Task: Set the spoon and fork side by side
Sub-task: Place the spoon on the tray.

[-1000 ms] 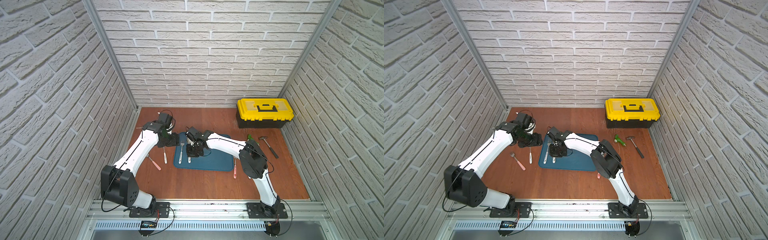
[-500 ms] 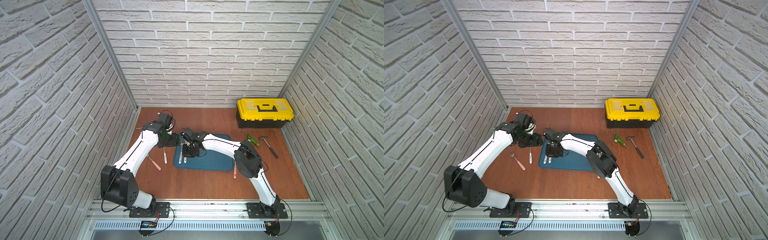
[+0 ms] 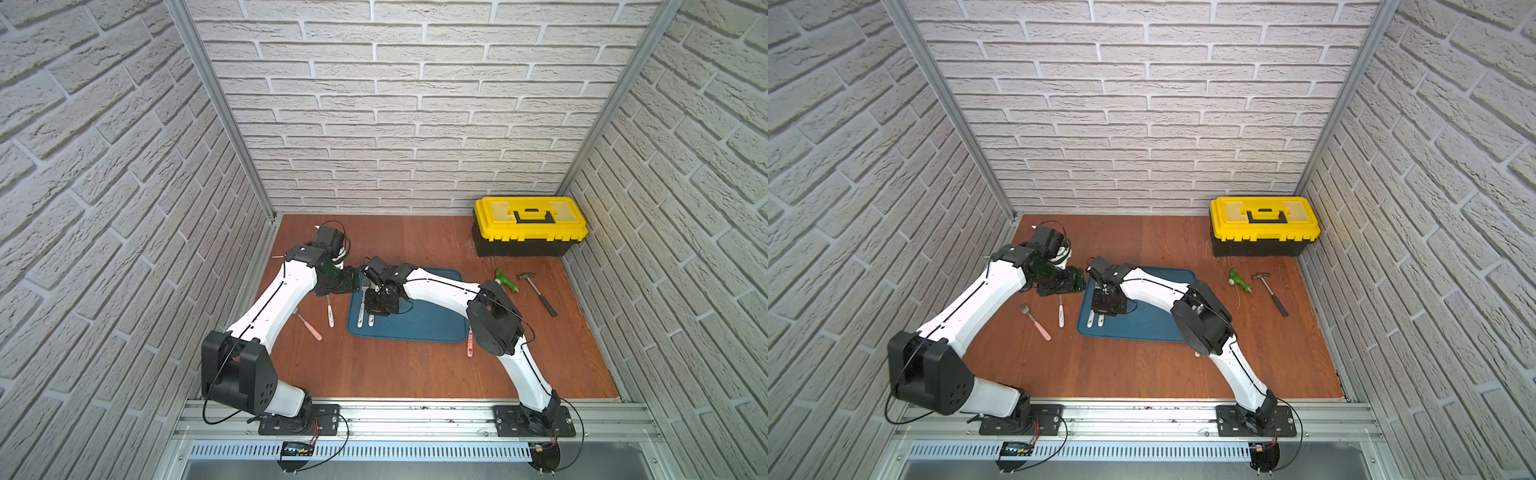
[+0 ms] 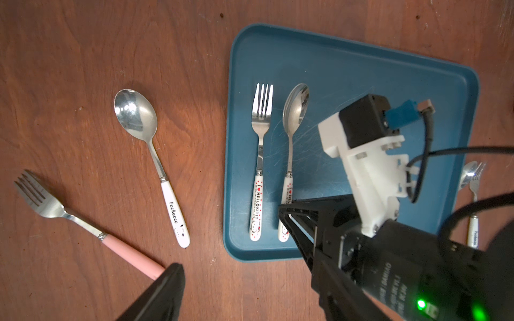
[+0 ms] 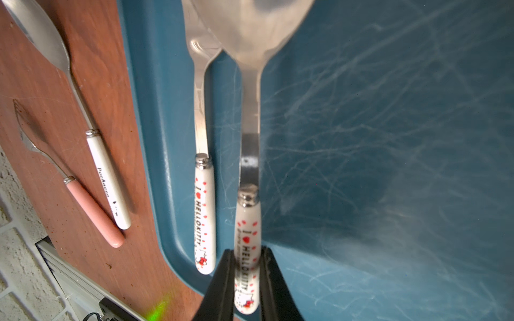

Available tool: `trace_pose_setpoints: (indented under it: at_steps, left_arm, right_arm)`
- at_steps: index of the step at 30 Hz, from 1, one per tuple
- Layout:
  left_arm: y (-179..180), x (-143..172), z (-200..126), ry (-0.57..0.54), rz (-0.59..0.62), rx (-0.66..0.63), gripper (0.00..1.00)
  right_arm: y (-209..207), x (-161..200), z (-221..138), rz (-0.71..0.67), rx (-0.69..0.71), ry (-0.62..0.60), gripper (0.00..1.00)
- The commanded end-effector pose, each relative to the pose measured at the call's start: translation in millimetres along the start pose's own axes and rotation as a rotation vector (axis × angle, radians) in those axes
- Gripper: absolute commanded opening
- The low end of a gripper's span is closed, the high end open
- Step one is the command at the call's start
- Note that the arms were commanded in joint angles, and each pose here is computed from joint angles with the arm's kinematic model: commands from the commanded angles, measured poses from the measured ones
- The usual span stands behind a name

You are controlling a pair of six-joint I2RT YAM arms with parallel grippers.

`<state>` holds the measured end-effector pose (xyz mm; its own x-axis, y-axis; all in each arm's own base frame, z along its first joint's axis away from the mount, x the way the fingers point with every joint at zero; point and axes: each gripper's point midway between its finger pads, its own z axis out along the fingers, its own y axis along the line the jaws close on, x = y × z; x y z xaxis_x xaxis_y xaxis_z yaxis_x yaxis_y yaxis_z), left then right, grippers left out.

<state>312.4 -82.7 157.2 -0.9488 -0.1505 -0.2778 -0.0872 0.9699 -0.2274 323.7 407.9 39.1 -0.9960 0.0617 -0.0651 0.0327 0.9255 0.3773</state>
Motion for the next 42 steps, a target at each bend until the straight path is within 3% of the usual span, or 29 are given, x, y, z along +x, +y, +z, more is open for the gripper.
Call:
trace_pose_setpoints:
  at_steps: [1, 16, 27, 36, 42]
  left_arm:
    - [-0.6, -1.3, -4.3, -0.026, -0.009, 0.015, 0.8]
    - [0.6, 0.6, -2.5, -0.022, -0.011, 0.014, 0.8]
    - [2.5, 1.6, -1.4, -0.02, -0.014, 0.007, 0.82]
    - [3.9, 4.4, -0.6, -0.01, -0.029, 0.0, 0.82]
    - [5.5, 4.7, 0.3, -0.018, -0.027, -0.005, 0.82]
  right_arm:
    - [-0.4, 4.2, 5.9, 0.008, 0.003, 0.009, 0.17]
    - [-11.1, 10.6, 17.9, 0.017, 0.027, 0.044, 0.2]
    - [-11.9, 10.1, 13.9, 0.023, 0.02, 0.026, 0.29]
    - [-15.5, 0.2, -27.3, -0.013, 0.053, -0.081, 0.29]
    - [-57.9, -18.3, -98.6, -0.014, 0.144, -0.263, 0.3]
